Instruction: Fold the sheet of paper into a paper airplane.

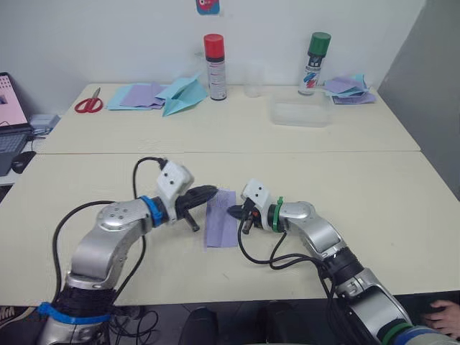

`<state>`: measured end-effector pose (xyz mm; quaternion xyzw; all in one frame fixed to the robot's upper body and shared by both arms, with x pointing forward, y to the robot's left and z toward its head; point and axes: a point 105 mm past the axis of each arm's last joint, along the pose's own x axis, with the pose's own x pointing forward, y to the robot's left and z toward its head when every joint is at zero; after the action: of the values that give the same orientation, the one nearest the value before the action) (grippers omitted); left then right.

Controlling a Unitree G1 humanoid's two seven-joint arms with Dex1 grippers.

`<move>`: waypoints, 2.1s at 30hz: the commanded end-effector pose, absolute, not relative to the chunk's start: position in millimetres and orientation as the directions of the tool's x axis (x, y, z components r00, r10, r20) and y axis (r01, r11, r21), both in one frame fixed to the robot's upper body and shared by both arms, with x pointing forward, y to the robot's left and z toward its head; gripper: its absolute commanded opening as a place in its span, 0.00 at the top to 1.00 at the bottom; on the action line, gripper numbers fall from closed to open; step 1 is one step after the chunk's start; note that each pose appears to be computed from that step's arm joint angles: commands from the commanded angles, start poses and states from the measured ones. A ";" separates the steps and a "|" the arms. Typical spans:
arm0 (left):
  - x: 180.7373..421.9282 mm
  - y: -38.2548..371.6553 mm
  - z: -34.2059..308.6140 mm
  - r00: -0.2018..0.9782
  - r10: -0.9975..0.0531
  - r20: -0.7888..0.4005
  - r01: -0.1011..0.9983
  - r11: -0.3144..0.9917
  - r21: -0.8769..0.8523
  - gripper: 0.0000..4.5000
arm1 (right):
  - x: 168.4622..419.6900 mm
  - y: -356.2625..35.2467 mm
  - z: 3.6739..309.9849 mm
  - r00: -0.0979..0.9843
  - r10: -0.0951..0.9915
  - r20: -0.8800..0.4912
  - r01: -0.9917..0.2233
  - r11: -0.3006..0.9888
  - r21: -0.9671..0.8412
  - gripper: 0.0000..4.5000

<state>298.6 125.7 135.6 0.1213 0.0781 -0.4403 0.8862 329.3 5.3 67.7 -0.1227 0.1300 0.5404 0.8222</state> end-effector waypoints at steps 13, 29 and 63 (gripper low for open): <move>282.9 133.8 51.1 0.541 -0.665 -0.514 0.816 0.563 0.130 1.00 | 316.2 1.8 59.0 0.317 0.870 -0.376 -0.948 0.306 -0.091 0.99; 291.0 136.3 36.2 0.538 -0.652 -0.534 0.814 0.567 0.127 1.00 | 252.4 -33.9 39.0 -0.149 0.842 -0.518 -0.977 -0.045 0.207 0.99; 286.0 132.6 25.6 0.481 -0.676 -0.558 0.853 0.508 0.119 1.00 | 402.4 -19.8 97.5 0.625 0.760 -0.181 -0.780 0.619 -0.095 0.99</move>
<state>296.3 126.0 56.5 0.1937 0.1635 -0.4619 0.8500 400.6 -25.9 73.0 -0.0934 0.1096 0.4146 0.8986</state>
